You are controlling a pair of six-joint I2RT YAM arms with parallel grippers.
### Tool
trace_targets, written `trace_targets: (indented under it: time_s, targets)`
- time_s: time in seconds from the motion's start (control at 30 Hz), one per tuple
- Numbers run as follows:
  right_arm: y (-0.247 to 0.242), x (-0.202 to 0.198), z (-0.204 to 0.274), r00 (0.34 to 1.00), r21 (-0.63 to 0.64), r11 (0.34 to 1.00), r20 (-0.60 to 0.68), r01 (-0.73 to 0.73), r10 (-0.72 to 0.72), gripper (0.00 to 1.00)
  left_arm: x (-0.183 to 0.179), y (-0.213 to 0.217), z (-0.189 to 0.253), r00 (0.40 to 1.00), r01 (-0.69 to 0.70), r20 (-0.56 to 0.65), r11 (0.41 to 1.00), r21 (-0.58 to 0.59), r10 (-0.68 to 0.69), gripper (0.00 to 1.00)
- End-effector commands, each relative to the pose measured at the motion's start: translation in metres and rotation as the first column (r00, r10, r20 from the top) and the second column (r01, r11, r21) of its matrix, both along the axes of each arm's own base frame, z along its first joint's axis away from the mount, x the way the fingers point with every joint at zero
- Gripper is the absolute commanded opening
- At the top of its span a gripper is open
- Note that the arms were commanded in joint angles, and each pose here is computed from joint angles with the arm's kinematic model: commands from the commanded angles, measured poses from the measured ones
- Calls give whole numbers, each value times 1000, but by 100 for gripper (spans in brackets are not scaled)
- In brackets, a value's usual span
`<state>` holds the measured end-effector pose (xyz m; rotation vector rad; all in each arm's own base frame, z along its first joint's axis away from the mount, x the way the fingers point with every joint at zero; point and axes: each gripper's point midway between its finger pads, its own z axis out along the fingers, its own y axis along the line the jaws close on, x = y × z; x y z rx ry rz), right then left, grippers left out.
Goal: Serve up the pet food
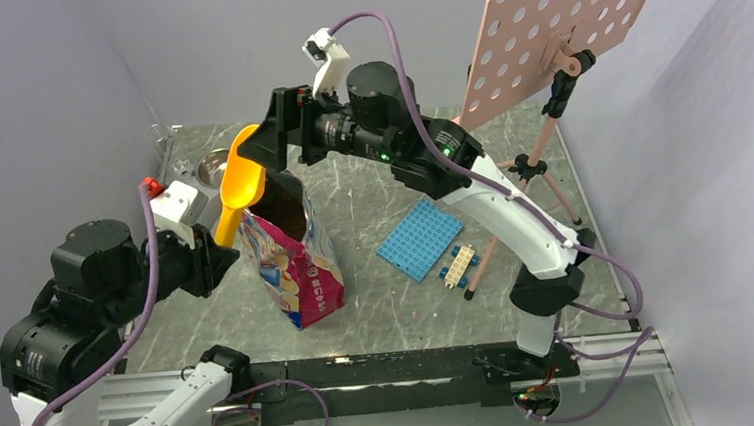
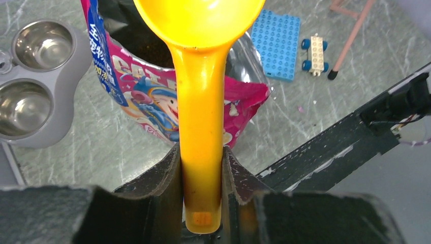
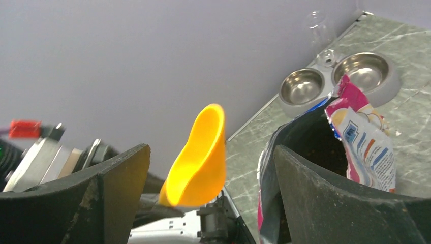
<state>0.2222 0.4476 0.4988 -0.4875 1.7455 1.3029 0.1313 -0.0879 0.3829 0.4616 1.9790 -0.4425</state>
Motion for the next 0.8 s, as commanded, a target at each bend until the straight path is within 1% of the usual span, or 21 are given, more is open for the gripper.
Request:
trace_targets:
  time_s: [0.0,0.13,0.17,0.23,0.27,0.3,0.33,0.37,0.4,0.47,0.5,0.53,0.57,0.63,0.7,0.77]
  targets:
    - [2,20,-4,994,-25,994,-27,104,-104,91,-9,9,-4,999,32,27,996,83,-35,0]
    - [4,30,-17,988,-65,986,-36,151,-153,71,-14,11,2,998,44,47,995,88,-49,0]
    - [3,30,-20,987,-77,985,-34,155,-158,63,-14,12,3,997,45,51,995,91,-50,0]
    - [3,28,-24,989,-91,986,-30,141,-144,42,-15,14,4,998,31,45,995,93,-36,0]
    - [3,25,-25,991,-93,987,-32,130,-133,29,-15,14,6,999,25,38,996,84,-29,0]
    - [0,22,-23,992,-89,989,-28,121,-124,16,-15,13,9,999,21,38,997,68,-24,0]
    - [1,17,-23,995,-84,992,-27,89,-92,4,-18,8,13,999,21,25,1000,19,-21,0]
    - [-1,13,-19,997,-72,995,-23,71,-73,0,-20,2,17,999,33,21,999,-24,-33,3]
    - [-3,9,-13,999,-56,997,-14,48,-49,0,-22,-4,23,999,45,24,996,-72,-43,10]
    - [-9,-3,2,1000,-14,1000,17,-1,1,0,-27,-17,36,997,76,43,980,-185,-69,32]
    - [-14,-8,11,999,9,1000,34,-15,15,0,-31,-25,43,994,100,60,963,-250,-88,46]
    - [-19,-12,18,999,26,999,42,-23,22,0,-36,-31,47,992,119,69,939,-322,-102,57]
    - [-25,-15,24,998,48,998,47,-36,33,0,-38,-36,53,990,138,92,915,-378,-111,63]
    - [-36,-22,37,996,101,992,52,-75,70,0,-40,-45,61,987,155,113,854,-497,-114,70]
    - [-51,-33,51,992,165,979,65,-117,108,0,-36,-54,70,986,164,124,772,-614,-111,72]
    - [-61,-34,57,992,218,968,55,-127,117,0,-30,-55,70,992,126,100,703,-700,-78,70]
